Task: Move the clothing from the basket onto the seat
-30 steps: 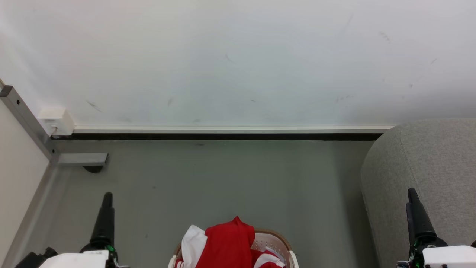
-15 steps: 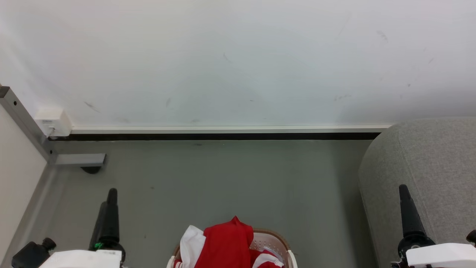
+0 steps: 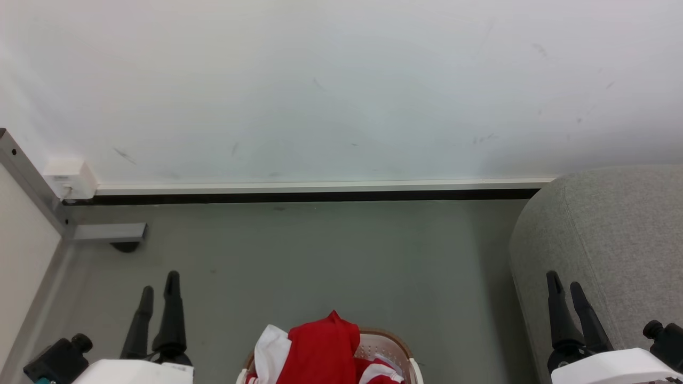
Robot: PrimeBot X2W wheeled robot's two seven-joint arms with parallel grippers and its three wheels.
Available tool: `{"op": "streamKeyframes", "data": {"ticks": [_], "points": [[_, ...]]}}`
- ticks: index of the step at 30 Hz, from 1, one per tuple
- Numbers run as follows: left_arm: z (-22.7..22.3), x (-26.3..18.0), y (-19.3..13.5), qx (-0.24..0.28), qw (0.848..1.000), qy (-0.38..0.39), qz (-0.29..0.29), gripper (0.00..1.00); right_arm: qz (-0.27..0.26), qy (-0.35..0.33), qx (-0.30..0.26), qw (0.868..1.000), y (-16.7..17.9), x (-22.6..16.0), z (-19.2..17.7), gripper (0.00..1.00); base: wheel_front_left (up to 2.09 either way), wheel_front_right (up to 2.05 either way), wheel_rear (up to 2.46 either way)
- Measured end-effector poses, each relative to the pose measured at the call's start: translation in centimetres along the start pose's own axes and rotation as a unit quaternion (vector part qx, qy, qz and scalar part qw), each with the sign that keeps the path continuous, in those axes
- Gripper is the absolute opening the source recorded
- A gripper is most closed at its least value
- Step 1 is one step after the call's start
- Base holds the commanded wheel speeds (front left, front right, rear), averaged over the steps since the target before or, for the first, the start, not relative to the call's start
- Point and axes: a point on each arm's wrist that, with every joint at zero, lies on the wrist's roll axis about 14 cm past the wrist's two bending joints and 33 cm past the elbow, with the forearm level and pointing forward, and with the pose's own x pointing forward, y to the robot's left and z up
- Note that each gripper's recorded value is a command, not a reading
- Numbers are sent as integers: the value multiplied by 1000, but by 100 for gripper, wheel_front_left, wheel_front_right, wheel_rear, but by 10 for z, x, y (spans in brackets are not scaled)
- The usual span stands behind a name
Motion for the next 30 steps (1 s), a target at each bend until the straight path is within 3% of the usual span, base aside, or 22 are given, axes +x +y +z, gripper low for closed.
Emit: {"op": "streamKeyframes", "data": {"ticks": [15, 30], "points": [[1, 0, -9, 119, 993, -6, -20, 100, 13, 1, -99, 995, 5, 0, -5, 100, 0, 0, 0], [4, 0, -24, 198, 979, -22, -49, 100, 34, 4, -162, 986, 14, 0, -12, 100, 0, 0, 0]]}}
